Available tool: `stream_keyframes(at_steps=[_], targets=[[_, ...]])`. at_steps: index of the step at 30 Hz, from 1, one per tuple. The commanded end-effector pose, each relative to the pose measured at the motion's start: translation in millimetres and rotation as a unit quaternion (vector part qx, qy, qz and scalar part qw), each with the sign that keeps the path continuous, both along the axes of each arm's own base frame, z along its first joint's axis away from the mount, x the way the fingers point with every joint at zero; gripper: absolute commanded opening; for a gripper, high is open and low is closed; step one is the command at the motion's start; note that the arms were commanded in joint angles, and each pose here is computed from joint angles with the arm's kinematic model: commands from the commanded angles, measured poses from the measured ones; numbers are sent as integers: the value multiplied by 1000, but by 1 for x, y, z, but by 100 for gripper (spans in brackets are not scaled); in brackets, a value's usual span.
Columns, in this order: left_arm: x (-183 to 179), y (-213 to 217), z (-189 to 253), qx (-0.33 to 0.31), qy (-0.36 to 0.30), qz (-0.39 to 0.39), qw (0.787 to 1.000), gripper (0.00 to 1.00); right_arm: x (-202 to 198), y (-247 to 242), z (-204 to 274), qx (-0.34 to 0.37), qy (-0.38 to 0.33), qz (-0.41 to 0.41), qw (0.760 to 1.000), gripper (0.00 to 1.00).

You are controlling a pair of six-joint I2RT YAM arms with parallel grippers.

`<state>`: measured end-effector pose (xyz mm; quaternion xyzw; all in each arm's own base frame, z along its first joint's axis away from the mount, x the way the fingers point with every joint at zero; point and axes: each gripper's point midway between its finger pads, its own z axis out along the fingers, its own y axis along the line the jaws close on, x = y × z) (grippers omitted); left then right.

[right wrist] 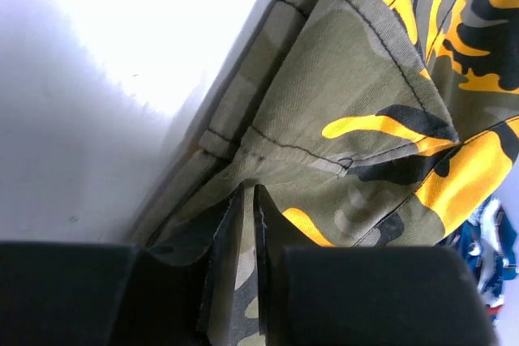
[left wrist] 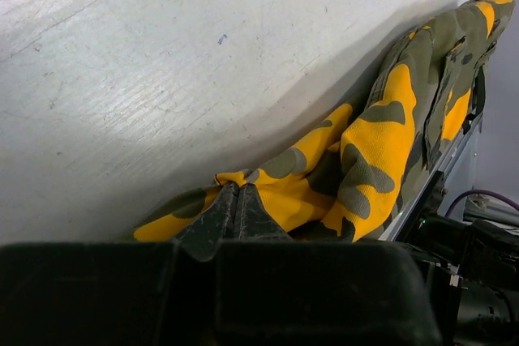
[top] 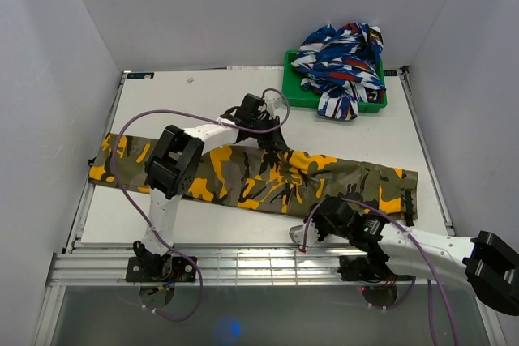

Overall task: Fold and stack the trousers
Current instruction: Fold the trousers

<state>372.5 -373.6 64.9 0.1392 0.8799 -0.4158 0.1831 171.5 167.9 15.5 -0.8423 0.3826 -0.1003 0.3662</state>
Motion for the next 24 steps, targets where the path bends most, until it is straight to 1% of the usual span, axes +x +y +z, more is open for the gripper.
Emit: stream_keyframes(at_steps=[1, 2, 4, 5, 7, 8, 11, 13, 15, 16, 17, 18, 20, 21, 23, 24], targets=[[28, -7, 26, -22, -55, 7, 998, 0, -38, -28, -41, -63, 125, -21, 990, 17], [27, -6, 23, -15, -51, 6, 999, 0, -35, -23, -36, -50, 126, -27, 990, 16], [32, -5, 21, -7, -62, 6, 998, 0, -24, -3, -6, 6, 108, -38, 993, 16], [33, -4, 20, -4, -63, 6, 998, 0, -20, 3, 5, 36, 114, -59, 991, 17], [33, -3, 18, 0, -66, 5, 998, 0, -6, 18, 40, 91, 102, -88, 987, 18], [32, -2, 17, 1, -66, 4, 998, 0, 0, 17, 46, 107, 108, -117, 981, 18], [32, -1, 16, 6, -66, 6, 998, 0, 21, 7, 45, 100, 109, -173, 974, 18], [32, 2, 13, 12, -63, 12, 998, 0, 33, 9, 42, 105, 119, -190, 969, 17], [33, 8, 7, 32, -52, 30, 998, 0, 49, 4, 42, 114, 129, -216, 961, 18], [32, 11, 4, 39, -48, 35, 997, 0, 52, 9, 45, 122, 141, -211, 959, 18], [32, 15, 1, 51, -48, 45, 997, 0, 60, 12, 51, 127, 137, -216, 958, 19], [32, 18, 5, 52, -49, 54, 996, 0, 57, 18, 41, 112, 161, -203, 959, 19], [27, 23, -1, 58, -37, 63, 996, 0, 59, 27, 39, 106, 173, -193, 960, 20], [26, 25, 4, 56, -33, 73, 995, 0, 55, 29, 27, 93, 192, -187, 959, 20], [18, 28, 1, 56, -21, 78, 995, 0, 58, 34, 21, 91, 193, -177, 961, 20], [15, 29, 2, 53, -18, 80, 995, 0, 56, 34, 10, 80, 205, -175, 960, 21]])
